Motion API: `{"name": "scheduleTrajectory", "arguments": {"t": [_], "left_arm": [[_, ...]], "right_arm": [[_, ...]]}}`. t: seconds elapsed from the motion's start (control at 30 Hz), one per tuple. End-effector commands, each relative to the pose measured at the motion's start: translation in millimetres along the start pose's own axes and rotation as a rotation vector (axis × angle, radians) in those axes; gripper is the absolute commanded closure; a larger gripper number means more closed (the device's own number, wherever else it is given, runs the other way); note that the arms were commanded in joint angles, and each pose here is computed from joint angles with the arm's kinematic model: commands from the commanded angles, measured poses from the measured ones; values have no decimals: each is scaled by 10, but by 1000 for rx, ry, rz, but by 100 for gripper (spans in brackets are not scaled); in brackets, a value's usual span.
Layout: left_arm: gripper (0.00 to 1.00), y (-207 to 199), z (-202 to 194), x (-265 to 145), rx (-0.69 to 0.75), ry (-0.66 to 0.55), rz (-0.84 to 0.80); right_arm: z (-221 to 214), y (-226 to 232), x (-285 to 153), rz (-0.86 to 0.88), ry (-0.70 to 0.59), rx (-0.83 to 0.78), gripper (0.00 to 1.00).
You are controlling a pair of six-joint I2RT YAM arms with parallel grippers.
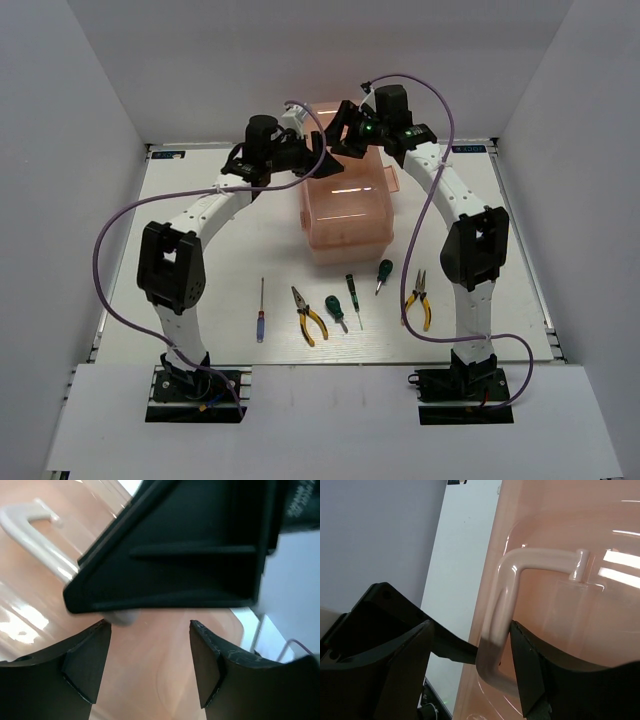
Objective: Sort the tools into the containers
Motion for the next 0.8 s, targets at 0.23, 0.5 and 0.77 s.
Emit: {"name": "scheduleTrajectory", "arguments": {"t": [0.23, 0.5, 0.77], "left_arm": [[23, 153, 118, 120, 36, 19, 278], [27, 211, 28, 269, 4, 64, 368], [40, 209, -84, 377, -22, 88, 344]], "right_arm": [[3, 230, -100, 116, 28, 10, 32], [225, 301, -383, 102, -60, -55, 28], [710, -101, -1039, -61, -245, -119, 26]]}}
Point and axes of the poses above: each gripper's point midway between its finger pads, its own x axis out along the fingers, its own y axis along the line the jaws close on, z = x × y, the point moved 6 cm from there along -x, back along the fingers, and after that the axes turned 15 degrees about x, right-handed, at the moved point
